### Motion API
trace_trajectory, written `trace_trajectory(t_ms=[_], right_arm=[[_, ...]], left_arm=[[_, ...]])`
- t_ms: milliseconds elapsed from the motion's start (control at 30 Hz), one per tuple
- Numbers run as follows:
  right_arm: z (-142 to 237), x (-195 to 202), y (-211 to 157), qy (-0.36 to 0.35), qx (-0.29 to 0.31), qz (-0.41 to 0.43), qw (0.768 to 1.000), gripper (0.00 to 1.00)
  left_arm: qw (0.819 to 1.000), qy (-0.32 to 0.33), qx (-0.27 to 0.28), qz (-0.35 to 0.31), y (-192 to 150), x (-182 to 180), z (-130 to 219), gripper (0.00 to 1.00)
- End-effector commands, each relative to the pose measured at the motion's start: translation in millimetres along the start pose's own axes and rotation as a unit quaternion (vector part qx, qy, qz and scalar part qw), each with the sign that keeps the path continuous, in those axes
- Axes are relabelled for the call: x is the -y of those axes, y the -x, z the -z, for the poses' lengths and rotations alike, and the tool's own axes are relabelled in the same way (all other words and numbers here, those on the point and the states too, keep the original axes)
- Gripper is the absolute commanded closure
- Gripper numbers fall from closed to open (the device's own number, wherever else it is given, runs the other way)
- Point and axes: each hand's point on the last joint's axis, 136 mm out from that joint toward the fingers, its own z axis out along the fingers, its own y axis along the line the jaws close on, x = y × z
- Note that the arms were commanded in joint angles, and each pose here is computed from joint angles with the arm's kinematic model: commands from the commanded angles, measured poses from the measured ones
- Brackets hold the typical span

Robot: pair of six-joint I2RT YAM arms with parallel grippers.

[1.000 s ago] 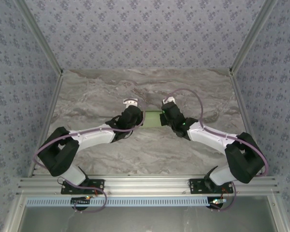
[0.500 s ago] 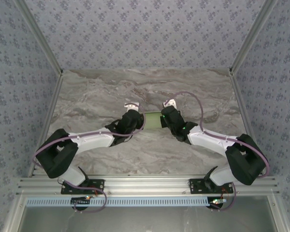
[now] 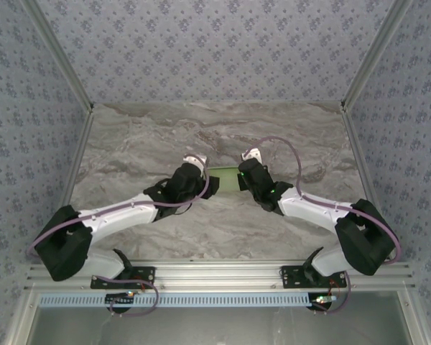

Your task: Fold the paper box

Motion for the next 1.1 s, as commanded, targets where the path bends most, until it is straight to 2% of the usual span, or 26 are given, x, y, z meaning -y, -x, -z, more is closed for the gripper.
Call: trace_trajectory(t_ms=[0,167,333,467,867,1067], right_arm=[[-1.8,3.9,-38.6,-0.013,-0.067,0.033,0.997,0.93],[-1.6,3.6,-37.0,-0.013,-0.065,0.035,0.997,0.93],[-1.5,2.4,-34.2,-0.012,-0.064,0.036,0.997,0.93],[-1.1,3.2,-33.2,-0.014,-0.064,0.037,0.997,0.93],[-2.5,3.1,-35.0,-0.016,-0.066,0.035,0.997,0.93],[-1.3,5.4,-38.4,-0.02,-0.072,0.035,0.997,0.86]], left_arm=[[0.999,-0.032,-0.005,0.038,12.2,-1.3,9.2,0.38],[0.991,-0.078,-0.015,0.111,32.3,-4.9,4.7,0.36],[0.98,-0.091,-0.032,0.176,40.9,-21.3,-12.7,0.35],[0.973,-0.099,-0.044,0.203,40.8,-29.3,-23.6,0.36],[0.962,-0.105,-0.098,0.231,-3.1,-29.6,-44.3,0.43],[0.957,-0.089,-0.121,0.248,-37.1,-36.5,-50.9,0.48]])
